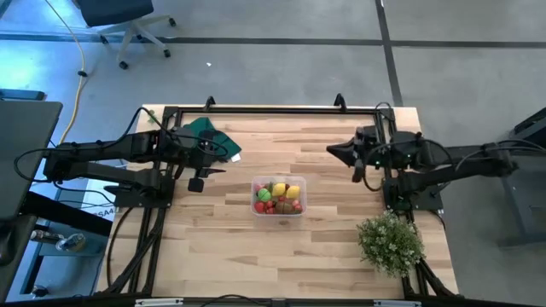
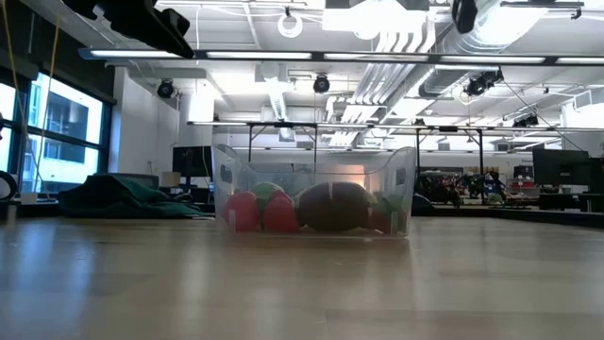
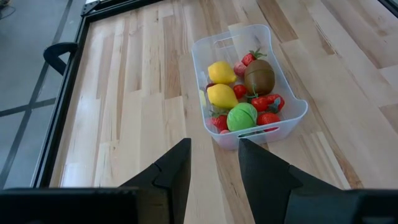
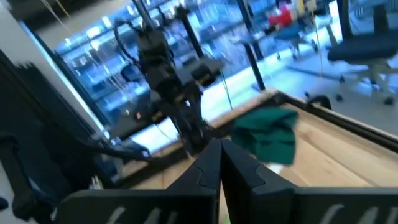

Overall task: Pick and placing Produce into tupperware
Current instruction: Return to Home Position

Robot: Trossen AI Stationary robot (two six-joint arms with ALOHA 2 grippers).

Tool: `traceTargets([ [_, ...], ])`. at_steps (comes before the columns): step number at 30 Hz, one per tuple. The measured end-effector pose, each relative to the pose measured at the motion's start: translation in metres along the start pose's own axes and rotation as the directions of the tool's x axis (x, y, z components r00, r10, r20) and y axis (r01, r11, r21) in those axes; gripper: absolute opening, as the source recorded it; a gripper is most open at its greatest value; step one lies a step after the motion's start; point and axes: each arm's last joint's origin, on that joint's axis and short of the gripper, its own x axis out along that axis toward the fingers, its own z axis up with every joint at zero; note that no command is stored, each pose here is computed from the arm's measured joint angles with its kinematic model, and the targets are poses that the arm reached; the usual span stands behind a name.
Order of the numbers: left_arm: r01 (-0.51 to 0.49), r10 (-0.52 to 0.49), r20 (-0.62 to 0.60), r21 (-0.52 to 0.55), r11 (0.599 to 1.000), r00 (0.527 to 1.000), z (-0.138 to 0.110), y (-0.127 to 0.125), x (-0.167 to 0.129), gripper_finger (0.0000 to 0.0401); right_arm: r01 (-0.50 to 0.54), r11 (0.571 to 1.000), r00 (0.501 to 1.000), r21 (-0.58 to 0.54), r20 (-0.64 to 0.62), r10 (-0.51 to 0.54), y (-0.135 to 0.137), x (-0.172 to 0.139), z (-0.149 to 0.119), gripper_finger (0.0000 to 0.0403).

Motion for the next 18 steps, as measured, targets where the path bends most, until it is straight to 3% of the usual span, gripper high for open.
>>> traceTargets([
  [6,0.0,0.0,0.0,0.0,1.0,1.0,0.0,0.0,0.0,0.0122,-0.033,0.999,0.996,0.018,0.084,0.031,-0.021,-0.005,-0.024,0.0],
  [18,0.0,0.0,0.0,0.0,1.0,1.0,0.0,0.0,0.0,0.0122,-0.049,0.996,0.954,-0.075,0.292,0.069,-0.034,-0.06,-0.015,0.0],
])
